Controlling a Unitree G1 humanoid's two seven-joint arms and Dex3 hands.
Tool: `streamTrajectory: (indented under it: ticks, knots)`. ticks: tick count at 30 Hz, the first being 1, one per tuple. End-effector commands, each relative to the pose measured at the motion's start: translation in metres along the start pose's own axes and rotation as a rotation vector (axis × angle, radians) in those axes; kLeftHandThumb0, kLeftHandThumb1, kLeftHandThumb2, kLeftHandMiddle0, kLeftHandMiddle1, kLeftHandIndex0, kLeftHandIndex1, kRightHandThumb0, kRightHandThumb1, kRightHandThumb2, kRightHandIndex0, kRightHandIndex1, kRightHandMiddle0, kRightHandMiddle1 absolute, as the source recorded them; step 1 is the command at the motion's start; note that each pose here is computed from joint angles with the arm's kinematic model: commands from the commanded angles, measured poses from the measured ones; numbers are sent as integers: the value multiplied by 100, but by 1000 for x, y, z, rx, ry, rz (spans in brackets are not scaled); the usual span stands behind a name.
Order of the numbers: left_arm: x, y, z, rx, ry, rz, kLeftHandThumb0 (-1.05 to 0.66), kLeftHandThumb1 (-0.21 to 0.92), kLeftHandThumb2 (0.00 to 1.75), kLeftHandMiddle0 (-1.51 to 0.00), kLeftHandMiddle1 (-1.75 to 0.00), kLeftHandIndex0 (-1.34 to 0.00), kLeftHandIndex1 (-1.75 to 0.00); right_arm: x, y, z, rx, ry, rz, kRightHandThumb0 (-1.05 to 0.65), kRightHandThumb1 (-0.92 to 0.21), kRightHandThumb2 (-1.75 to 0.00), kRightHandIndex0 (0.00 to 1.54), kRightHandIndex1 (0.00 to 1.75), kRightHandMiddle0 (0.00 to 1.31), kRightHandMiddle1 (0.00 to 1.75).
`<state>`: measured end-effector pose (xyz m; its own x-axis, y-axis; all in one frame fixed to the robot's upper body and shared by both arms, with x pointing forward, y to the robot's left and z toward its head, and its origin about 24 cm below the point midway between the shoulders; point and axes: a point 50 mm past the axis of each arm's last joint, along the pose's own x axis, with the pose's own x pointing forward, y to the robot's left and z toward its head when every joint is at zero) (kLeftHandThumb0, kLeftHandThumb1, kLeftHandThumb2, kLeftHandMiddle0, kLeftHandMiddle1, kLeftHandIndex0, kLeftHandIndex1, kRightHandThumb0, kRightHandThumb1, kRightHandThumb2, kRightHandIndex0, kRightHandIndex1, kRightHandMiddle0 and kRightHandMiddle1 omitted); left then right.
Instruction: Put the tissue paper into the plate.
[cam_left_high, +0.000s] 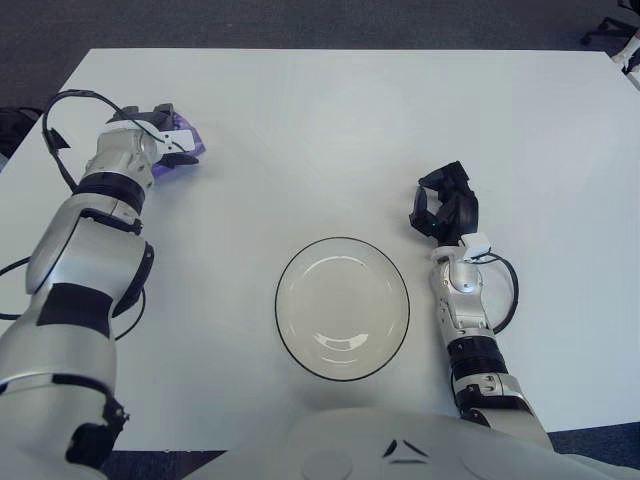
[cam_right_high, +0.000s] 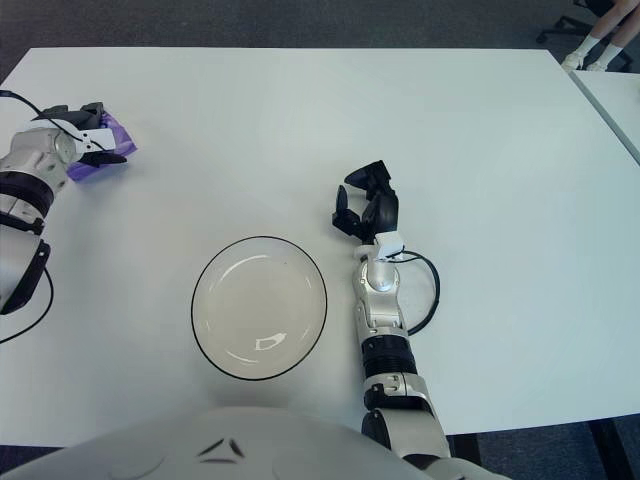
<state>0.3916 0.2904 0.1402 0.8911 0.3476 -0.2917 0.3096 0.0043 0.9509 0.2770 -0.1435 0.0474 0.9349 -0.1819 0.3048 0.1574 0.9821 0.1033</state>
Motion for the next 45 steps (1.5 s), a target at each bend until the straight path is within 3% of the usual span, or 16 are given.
streamTrajectory:
  ticks: [1, 14, 23, 31, 33, 35, 37, 39, 41, 42, 45]
  knots:
    - [1, -11, -1, -4, 18, -62, -105, 92, 37, 0, 0, 0, 0, -55, -31, -48, -71, 253, -70, -41, -58, -99, 64, 155, 41, 175]
    - [1, -30, -5, -15, 32, -130, -105, 92, 45, 0, 0, 0, 0, -55, -32, -48, -58, 257, -80, -41, -57, -100, 63, 155, 41, 175]
    - [-1, -64, -8, -28, 44, -182, -105, 90, 39, 0, 0, 0, 0, -55, -32, -48, -62, 258, -83, -41, -57, -100, 64, 154, 41, 175]
    - [-3, -78, -8, -145, 52, -175, -102, 82, 32, 0, 0, 0, 0, -55, -33, -47, -61, 258, -81, -41, -57, -100, 64, 155, 42, 175]
    - [-4, -83, -9, -175, 57, -168, -97, 73, 44, 0, -4, 0, 0, -55, -33, -47, -63, 257, -80, -41, -57, -100, 64, 155, 42, 175]
    - [-4, -86, -10, -199, 62, -157, -93, 63, 59, 0, -20, 0, 0, -55, -34, -47, -67, 256, -80, -41, -57, -100, 64, 155, 42, 175]
    - [-4, -88, -10, -218, 65, -142, -85, 53, 74, 0, -47, 0, -8, -55, -34, -47, -69, 256, -81, -41, -57, -100, 64, 155, 42, 175]
    - [-5, -91, -9, -245, 71, -117, -79, 45, 83, 0, -71, 0, -32, -55, -34, -47, -70, 256, -81, -41, -57, -100, 64, 155, 42, 175]
    - [-6, -98, -8, -291, 86, -84, -61, 29, 104, -5, -112, 0, -98, -55, -34, -47, -69, 256, -81, -41, -57, -100, 64, 156, 42, 175]
    - [-8, -106, -6, -330, 99, -70, -58, 27, 108, -5, -119, 0, -109, -55, -35, -47, -69, 256, -81, -41, -57, -100, 64, 156, 42, 175]
    - [-11, -118, -5, -410, 135, -48, 10, 34, 115, -41, -152, -6, -151, -55, -35, -47, -67, 256, -83, -41, -57, -101, 65, 156, 42, 175]
